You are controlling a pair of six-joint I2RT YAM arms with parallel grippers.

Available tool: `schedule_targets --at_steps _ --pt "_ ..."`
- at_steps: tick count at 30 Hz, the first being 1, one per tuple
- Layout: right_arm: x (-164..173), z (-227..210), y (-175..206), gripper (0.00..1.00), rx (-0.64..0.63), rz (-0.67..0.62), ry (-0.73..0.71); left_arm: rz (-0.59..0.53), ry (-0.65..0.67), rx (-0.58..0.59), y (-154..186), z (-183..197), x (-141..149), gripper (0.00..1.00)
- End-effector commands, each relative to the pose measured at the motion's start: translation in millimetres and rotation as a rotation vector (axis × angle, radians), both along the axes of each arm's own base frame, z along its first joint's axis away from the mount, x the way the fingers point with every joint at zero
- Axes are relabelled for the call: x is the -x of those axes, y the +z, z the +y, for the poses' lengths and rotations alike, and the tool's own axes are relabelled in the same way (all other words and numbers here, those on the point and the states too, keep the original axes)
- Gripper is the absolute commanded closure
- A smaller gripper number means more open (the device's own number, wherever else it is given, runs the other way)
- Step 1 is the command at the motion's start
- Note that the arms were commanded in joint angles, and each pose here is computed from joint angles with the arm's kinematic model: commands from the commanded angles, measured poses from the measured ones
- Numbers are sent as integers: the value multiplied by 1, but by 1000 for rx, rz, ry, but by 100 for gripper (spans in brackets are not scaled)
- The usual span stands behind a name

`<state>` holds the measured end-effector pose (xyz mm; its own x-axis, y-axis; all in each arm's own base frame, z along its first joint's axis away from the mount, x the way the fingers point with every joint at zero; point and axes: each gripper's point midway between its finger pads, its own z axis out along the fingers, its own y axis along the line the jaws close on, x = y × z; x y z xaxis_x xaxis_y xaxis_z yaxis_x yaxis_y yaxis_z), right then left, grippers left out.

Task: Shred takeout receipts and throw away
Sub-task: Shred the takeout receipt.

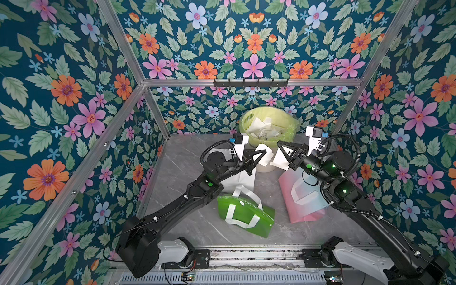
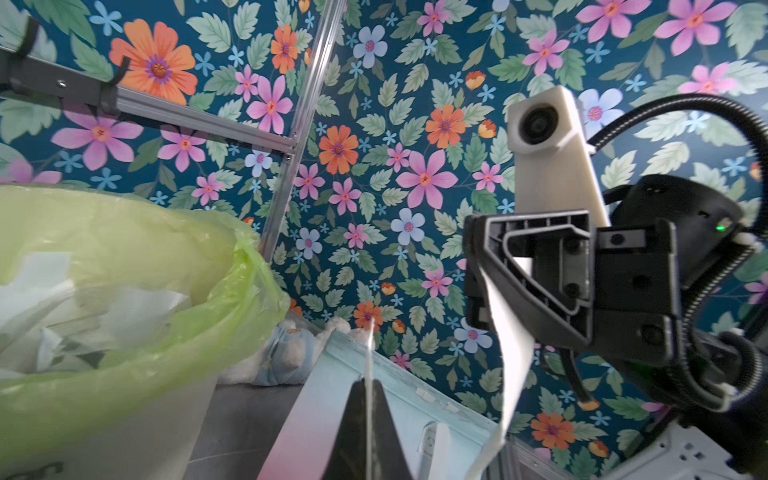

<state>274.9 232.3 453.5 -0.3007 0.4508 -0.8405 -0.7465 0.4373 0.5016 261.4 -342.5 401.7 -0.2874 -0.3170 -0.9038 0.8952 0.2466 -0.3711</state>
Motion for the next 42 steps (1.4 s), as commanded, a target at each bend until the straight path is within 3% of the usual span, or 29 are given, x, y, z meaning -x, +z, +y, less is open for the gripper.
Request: schedule_targets --at_steps 1,10,42 --pt "6 6 16 100 -50 -23 57 -39 -114 99 26 -1 20 100" --pt "-2 6 14 100 -30 -31 30 -50 -204 131 31 -2 35 96" --pt "-8 1 7 100 14 -54 -30 86 -304 249 38 -10 36 90"
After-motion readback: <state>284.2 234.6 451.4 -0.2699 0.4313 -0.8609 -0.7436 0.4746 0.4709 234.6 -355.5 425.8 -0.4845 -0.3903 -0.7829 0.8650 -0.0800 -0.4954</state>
